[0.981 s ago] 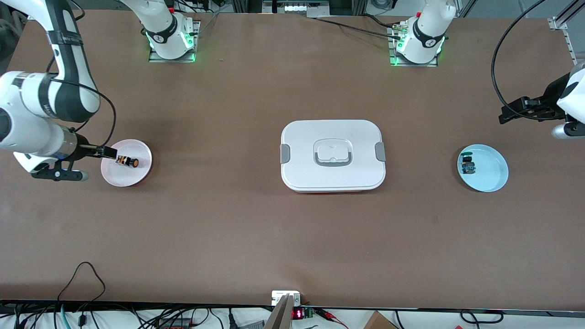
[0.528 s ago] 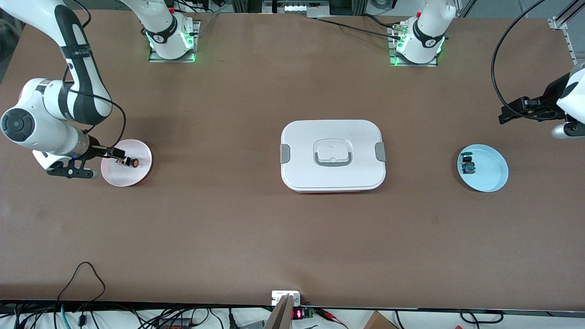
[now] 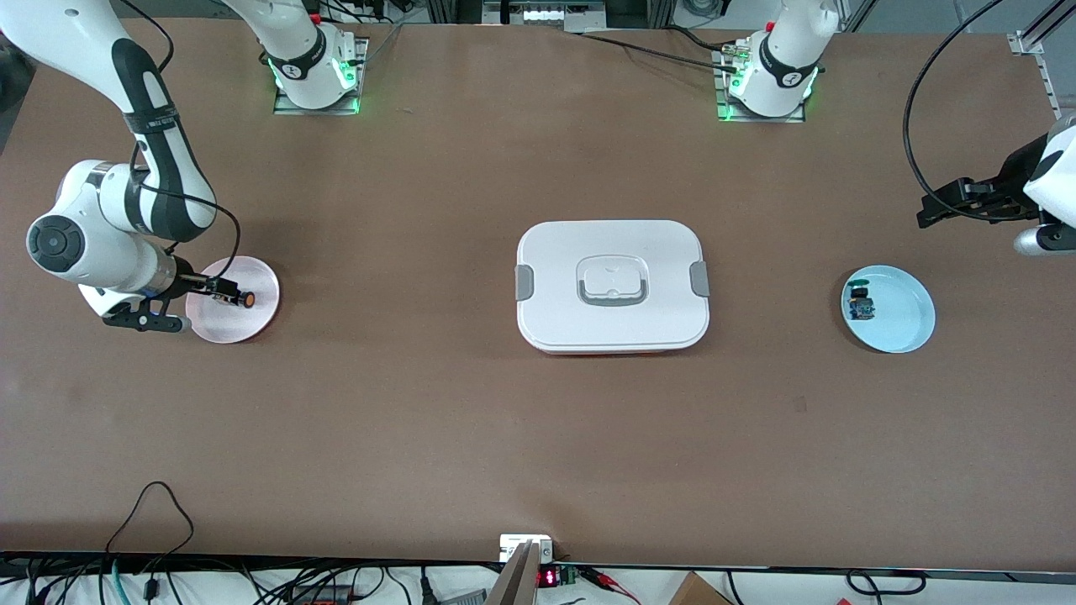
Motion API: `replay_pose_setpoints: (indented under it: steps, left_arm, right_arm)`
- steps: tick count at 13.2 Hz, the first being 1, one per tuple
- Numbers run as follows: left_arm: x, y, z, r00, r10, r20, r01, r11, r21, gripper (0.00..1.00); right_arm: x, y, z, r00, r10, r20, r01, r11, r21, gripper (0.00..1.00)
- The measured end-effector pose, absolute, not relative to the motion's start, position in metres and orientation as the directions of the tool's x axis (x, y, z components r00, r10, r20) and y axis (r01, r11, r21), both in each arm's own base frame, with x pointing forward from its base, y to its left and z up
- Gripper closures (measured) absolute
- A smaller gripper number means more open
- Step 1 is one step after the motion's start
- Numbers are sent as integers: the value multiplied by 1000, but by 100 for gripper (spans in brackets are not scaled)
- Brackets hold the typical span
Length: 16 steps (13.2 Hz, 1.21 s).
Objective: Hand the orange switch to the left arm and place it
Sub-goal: 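Close the right gripper on the orange switch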
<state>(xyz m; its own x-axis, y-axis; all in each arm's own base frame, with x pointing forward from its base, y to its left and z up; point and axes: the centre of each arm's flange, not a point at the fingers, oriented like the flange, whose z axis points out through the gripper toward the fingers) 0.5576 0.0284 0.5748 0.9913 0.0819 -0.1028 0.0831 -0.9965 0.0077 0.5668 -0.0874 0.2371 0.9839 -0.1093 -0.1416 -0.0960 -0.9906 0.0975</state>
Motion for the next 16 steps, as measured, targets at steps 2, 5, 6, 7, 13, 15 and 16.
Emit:
replay_pose_setpoints:
  steps: [2,5,6,7,13,15,16]
  left_arm:
    - [558,28,575,991,82,-103,83,-997,8,0]
    - [558,28,575,991,80,-103,82,-997,8,0]
    - [558,27,575,992,79,-103,80,-997,5,0]
    - [558,27,575,992,78,-103,79,-997,2,0]
    - [558,25,575,992,74,-103,74,-997,-3,0]
    - [558,25,574,992,74,-104,74,-997,-3,0]
    - [558,25,573,992,74,-105,74,-997,-3,0]
  right_arm:
    - [569,-85,232,984,-126,-129,-116,-990,80,0]
    - [568,-84,219,979,-153,-132,-147,-988,56,0]
    - [569,-84,216,979,-154,-130,-148,-987,56,0]
    - [569,-83,213,980,-154,-127,-148,-987,57,0]
    - [568,-77,197,981,-142,-132,-135,-989,61,0]
    - [566,-73,193,982,-134,-136,-127,-990,61,0]
    - [565,-71,190,982,-131,-134,-124,-990,62,0]
